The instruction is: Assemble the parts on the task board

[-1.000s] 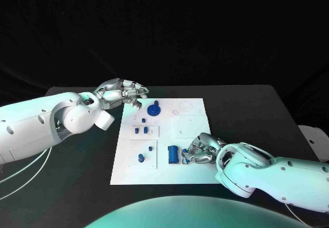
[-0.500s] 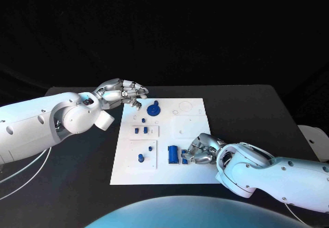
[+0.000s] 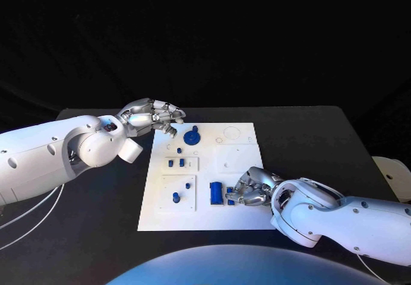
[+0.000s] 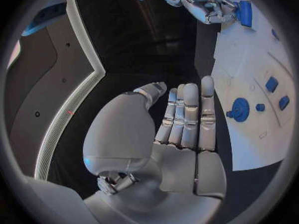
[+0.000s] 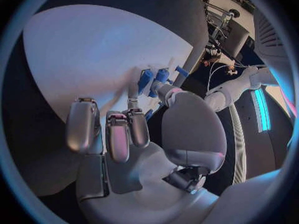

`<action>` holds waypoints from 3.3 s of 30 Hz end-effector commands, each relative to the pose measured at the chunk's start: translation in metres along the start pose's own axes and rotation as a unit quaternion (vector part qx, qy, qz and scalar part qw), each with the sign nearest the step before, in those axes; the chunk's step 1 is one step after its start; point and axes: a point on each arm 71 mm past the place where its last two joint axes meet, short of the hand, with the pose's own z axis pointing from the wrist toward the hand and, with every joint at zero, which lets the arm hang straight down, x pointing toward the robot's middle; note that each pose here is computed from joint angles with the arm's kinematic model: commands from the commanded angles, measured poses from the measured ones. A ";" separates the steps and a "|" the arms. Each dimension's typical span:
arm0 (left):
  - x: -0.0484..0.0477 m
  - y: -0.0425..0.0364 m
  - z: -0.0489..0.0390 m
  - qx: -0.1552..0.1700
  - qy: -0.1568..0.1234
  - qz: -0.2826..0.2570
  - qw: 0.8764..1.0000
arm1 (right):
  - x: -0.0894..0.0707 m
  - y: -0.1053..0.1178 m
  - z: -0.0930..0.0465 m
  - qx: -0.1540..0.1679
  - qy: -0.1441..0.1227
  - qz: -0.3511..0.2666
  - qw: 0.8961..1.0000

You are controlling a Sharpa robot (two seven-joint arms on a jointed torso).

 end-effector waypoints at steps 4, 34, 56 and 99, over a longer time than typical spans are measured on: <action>0.0013 -0.0008 0.0001 0.003 0.008 0.000 1.000 | 0.001 0.001 -0.003 -0.021 0.014 0.002 1.000; 0.0003 -0.0004 -0.0002 0.001 0.007 0.000 1.000 | 0.001 -0.009 -0.008 -0.022 0.056 0.010 0.998; 0.0008 -0.0004 0.0002 0.002 0.009 0.003 1.000 | 0.001 -0.012 0.006 -0.021 0.048 0.006 0.999; -0.0514 0.0129 0.0211 0.120 -0.262 -0.041 0.957 | -0.164 -0.033 0.092 -0.199 -0.174 0.324 0.908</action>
